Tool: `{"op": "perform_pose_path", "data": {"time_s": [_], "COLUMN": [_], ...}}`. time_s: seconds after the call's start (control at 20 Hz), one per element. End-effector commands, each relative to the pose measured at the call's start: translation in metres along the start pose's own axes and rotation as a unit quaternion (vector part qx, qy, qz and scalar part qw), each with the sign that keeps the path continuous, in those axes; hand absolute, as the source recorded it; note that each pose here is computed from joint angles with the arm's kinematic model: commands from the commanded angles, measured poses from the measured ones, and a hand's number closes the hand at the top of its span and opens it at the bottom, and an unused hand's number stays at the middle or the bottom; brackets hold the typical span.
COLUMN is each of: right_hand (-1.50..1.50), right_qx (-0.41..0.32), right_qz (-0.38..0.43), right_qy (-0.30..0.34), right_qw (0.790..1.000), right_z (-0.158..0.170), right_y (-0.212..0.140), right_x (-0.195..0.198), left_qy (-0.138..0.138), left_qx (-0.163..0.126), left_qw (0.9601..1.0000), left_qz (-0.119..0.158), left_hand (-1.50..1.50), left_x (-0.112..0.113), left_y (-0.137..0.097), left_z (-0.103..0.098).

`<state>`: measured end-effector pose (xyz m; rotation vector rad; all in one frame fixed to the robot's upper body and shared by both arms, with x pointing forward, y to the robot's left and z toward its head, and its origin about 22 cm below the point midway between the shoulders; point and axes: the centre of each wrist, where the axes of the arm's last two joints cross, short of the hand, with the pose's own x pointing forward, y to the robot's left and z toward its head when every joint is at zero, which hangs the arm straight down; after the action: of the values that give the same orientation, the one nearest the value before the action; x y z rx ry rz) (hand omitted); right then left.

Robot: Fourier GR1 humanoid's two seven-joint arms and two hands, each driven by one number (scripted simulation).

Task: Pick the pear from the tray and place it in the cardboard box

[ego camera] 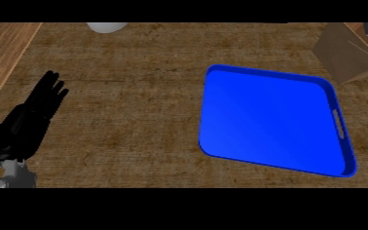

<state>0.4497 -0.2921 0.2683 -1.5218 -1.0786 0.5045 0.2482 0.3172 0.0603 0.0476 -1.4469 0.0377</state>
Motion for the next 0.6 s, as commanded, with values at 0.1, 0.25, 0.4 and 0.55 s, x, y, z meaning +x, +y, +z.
{"op": "perform_pose_path", "data": {"time_s": [0.1, 0.25, 0.4, 0.55], "right_hand": [1.5, 1.5, 1.5, 1.5], "right_qx": [-0.009, -0.01, -0.006, 0.004], "right_qz": [0.001, 0.002, -0.015, -0.006], "right_qy": [-0.004, -0.005, 0.0, 0.008], "right_qw": [1.0, 1.0, 1.0, 1.0], "right_z": [-0.02, -0.02, -0.022, -0.019], "right_y": [0.0, 0.032, 0.05, 0.069], "right_x": [-0.027, -0.054, -0.088, -0.102], "left_qy": [-0.001, -0.002, -0.008, -0.002], "left_qx": [-0.012, -0.003, -0.004, -0.019], "left_qw": [0.9999, 1.0, 1.0, 0.9998], "left_qz": [0.001, 0.002, 0.002, -0.001], "left_hand": [0.0, 0.0, 0.0, 0.0], "left_x": [-0.011, -0.006, -0.005, 0.002], "left_y": [0.002, -0.01, 0.0, -0.014], "left_z": [0.003, 0.002, -0.004, -0.018]}}
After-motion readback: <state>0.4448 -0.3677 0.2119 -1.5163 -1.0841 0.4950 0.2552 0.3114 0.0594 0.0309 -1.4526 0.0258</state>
